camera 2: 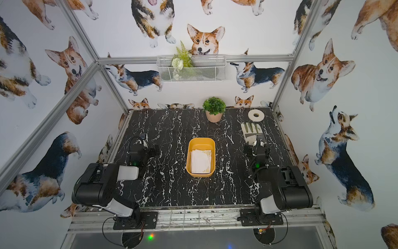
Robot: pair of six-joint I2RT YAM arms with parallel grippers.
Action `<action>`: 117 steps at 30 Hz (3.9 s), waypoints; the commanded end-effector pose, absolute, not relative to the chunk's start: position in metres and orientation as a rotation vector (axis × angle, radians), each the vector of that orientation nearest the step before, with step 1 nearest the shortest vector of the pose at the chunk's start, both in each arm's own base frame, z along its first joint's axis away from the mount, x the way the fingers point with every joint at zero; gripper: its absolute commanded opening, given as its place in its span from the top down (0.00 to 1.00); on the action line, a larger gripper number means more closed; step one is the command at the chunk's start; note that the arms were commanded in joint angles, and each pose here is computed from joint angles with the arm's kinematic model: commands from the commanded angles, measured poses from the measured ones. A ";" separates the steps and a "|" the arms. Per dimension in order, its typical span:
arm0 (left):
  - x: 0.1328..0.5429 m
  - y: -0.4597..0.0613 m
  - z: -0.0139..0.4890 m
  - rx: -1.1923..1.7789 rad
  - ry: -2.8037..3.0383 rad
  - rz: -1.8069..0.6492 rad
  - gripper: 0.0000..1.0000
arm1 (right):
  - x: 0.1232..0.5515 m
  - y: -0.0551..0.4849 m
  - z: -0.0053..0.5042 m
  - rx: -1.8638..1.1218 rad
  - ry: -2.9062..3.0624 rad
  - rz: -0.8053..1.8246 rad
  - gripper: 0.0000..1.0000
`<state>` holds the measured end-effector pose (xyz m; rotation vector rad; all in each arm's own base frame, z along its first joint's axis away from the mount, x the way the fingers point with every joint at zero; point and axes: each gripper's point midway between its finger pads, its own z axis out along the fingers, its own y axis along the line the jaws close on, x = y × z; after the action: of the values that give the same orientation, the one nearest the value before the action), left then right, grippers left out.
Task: Take out the stationery paper from the storage box
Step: Pick up the storage box at the center of the board.
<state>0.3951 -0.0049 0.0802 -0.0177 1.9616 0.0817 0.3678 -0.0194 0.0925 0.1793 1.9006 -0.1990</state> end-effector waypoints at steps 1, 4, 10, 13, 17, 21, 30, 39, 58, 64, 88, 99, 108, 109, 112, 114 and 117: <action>0.398 -0.005 0.089 -0.010 1.923 0.085 0.00 | 0.369 -0.021 0.095 0.191 1.891 -0.204 0.00; 0.398 -0.005 0.089 -0.010 1.922 0.085 0.00 | 0.369 -0.021 0.095 0.192 1.890 -0.203 0.00; 0.398 -0.005 0.089 -0.011 1.923 0.086 0.00 | 0.369 -0.021 0.095 0.191 1.892 -0.204 0.00; 0.398 -0.005 0.090 -0.012 1.921 0.084 0.00 | 0.369 -0.021 0.095 0.194 1.892 -0.203 0.00; 0.398 -0.005 0.090 -0.012 1.923 0.085 0.00 | 0.370 -0.020 0.096 0.193 1.891 -0.202 0.00; 0.399 -0.005 0.089 -0.011 1.924 0.084 0.00 | 0.369 -0.020 0.095 0.192 1.894 -0.201 0.00; 0.398 -0.005 0.090 -0.012 1.920 0.084 0.00 | 0.370 -0.020 0.095 0.192 1.894 -0.201 0.00; 0.398 -0.005 0.089 -0.010 1.922 0.085 0.00 | 0.369 -0.020 0.095 0.191 1.895 -0.202 0.00; 0.396 0.000 0.097 -0.043 1.899 0.118 0.00 | 0.370 -0.019 0.100 0.175 1.876 -0.197 0.00; 0.391 0.041 0.165 -0.324 1.957 0.287 0.00 | 0.372 -0.011 0.116 0.147 1.950 -0.165 0.00; 0.311 0.012 0.395 -0.244 1.511 -0.151 0.07 | 0.259 0.016 0.392 0.241 1.576 0.346 0.11; 0.320 -0.036 0.331 -0.212 1.871 -0.364 0.24 | 0.285 0.075 0.292 0.093 2.179 0.404 0.10; 0.326 -0.122 0.259 -0.025 2.145 -0.146 0.25 | 0.290 0.126 0.222 -0.026 2.440 0.425 0.15; 0.327 -0.129 0.250 -0.019 2.173 -0.172 0.25 | 0.290 0.132 0.213 -0.048 2.470 0.418 0.15; 0.328 -0.150 0.225 -0.023 2.242 -0.282 0.25 | 0.288 0.155 0.189 -0.127 2.547 0.384 0.17; 0.326 -0.156 0.216 -0.022 2.256 -0.299 0.25 | 0.286 0.167 0.173 -0.173 2.589 0.351 0.19; 0.324 -0.161 0.206 -0.021 2.274 -0.328 0.25 | 0.286 0.184 0.151 -0.209 2.631 0.348 0.22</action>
<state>0.3230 -0.1571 0.2083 0.0288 2.2787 -0.2838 0.2828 0.1805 0.1629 -0.2387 2.6150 0.3857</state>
